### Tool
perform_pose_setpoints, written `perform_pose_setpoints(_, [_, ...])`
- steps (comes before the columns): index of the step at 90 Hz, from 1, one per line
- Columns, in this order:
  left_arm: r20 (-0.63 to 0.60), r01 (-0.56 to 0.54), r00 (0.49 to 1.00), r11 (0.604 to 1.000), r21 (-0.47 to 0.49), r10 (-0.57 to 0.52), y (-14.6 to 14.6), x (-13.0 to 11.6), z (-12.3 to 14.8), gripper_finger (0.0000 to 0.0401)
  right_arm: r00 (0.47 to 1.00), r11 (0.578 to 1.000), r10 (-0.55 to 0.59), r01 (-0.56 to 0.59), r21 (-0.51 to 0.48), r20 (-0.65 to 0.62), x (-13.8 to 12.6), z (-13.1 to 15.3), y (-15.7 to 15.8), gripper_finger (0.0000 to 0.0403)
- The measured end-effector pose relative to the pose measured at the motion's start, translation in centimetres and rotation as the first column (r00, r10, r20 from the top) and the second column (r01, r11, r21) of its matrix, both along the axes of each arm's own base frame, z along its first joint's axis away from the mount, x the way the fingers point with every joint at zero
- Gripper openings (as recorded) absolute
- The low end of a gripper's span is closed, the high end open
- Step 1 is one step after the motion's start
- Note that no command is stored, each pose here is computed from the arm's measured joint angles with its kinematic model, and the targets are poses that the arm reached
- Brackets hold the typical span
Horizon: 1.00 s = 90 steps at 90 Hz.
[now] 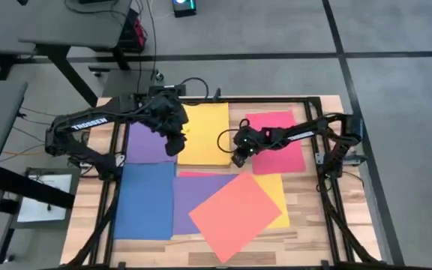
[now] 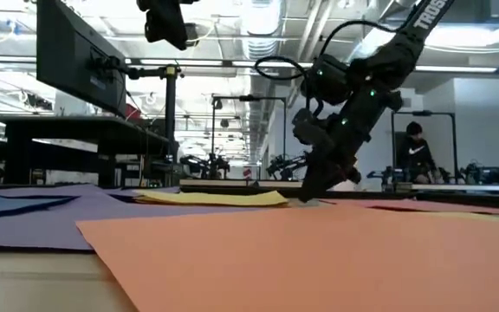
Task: Organize paper
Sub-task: Stack the yellow paper on top of the yellow paper
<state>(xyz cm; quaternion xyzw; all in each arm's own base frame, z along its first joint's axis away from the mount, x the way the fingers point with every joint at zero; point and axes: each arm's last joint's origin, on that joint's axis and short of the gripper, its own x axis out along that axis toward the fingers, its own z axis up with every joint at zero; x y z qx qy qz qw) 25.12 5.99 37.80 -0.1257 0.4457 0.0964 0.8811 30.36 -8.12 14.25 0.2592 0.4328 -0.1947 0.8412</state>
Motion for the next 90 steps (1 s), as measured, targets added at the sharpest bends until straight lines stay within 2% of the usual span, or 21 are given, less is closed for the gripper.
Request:
perform_pose_setpoints(8, [0.009,-0.013,1.000,1.000,-0.012,0.013,-0.1,0.2,0.0,0.0091,0.999,1.000,0.020,-0.020,0.001,-0.034,-1.2,3.3,0.6,0.0000])
perform_pose_setpoints(14, [0.018,-0.076,0.997,0.996,-0.054,0.077,-0.1,0.4,0.0,0.0091,0.999,1.000,0.023,-0.022,0.020,-0.037,-2.6,6.2,1.7,0.0000])
perform_pose_setpoints(25, [0.040,-0.193,0.979,0.970,-0.148,0.200,0.2,1.8,-0.6,0.0091,0.994,0.987,-0.077,0.088,0.133,-0.083,-6.7,9.7,4.2,0.0000])
perform_pose_setpoints(35, [0.044,-0.139,0.988,0.975,-0.175,0.149,-1.1,3.9,-1.6,0.0091,0.984,0.970,-0.133,0.154,0.190,-0.119,-10.0,11.8,7.0,0.0006])
perform_pose_setpoints(42, [0.039,-0.079,0.995,0.981,-0.177,0.087,-2.4,6.0,-2.9,0.0091,0.976,0.950,-0.181,0.206,0.236,-0.122,-11.7,12.4,8.6,0.0025])
perform_pose_setpoints(54, [0.040,-0.013,0.999,0.981,-0.195,0.021,-4.8,9.4,-5.5,0.0091,0.962,0.908,-0.250,0.273,0.318,-0.113,-13.8,11.2,11.0,0.0085])
perform_pose_setpoints(63, [0.029,0.035,0.999,0.964,-0.264,-0.028,-6.6,11.8,-7.9,0.0091,0.950,0.873,-0.281,0.312,0.374,-0.135,-14.9,9.3,12.8,0.0135])
perform_pose_setpoints(77, [-0.016,0.087,0.995,0.949,-0.303,-0.097,-10.0,14.7,-12.4,0.0091,0.913,0.829,-0.345,0.406,0.384,-0.219,-16.5,5.4,14.7,0.0198])
perform_pose_setpoints(90, [-0.046,0.116,0.990,0.941,-0.317,-0.137,-12.6,16.5,-16.3,0.0091,0.882,0.798,-0.395,0.468,0.379,-0.258,-17.5,3.0,15.7,0.0225])
